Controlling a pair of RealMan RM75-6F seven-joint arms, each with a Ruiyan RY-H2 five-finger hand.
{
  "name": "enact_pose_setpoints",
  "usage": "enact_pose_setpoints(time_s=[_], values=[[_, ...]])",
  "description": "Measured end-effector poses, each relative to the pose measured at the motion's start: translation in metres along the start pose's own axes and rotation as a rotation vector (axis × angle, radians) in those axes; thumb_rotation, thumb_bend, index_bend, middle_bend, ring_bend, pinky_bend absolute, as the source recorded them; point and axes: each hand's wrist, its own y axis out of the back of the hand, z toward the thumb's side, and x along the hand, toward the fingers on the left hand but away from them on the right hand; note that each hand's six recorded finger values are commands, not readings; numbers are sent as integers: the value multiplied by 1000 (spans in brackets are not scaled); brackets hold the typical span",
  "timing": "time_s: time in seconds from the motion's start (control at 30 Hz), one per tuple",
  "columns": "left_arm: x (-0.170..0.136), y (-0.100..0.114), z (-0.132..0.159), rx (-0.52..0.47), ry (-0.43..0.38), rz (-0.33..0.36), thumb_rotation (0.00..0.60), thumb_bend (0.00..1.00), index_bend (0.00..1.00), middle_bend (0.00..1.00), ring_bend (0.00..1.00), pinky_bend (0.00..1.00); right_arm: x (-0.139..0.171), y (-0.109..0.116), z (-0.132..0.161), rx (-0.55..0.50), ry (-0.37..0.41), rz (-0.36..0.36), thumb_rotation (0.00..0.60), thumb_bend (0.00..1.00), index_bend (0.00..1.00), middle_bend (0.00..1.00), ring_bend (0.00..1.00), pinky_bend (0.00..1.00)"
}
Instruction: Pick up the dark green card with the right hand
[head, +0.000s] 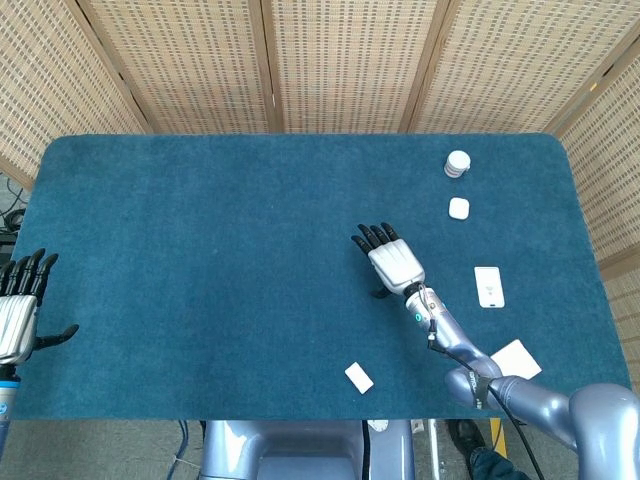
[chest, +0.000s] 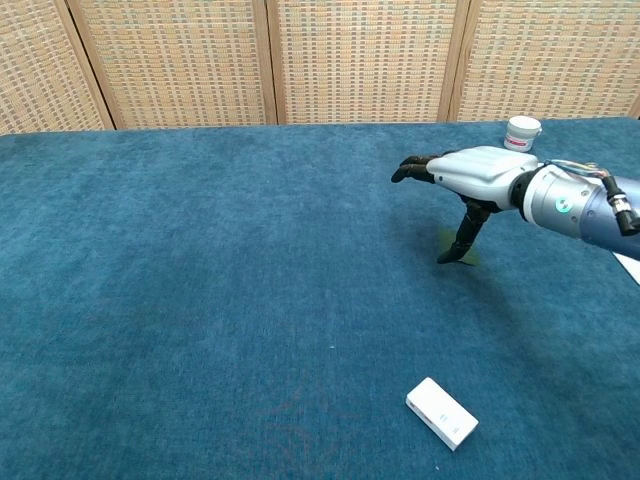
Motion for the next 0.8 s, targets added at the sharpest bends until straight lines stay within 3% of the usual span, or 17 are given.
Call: enact_pose_setpoints(time_s=[0.8], values=[[0,-3,1,6,2,-13,600,0,0,0,0,0,-1,-34,-27,49,-57,70,600,208,82,0,0,0]])
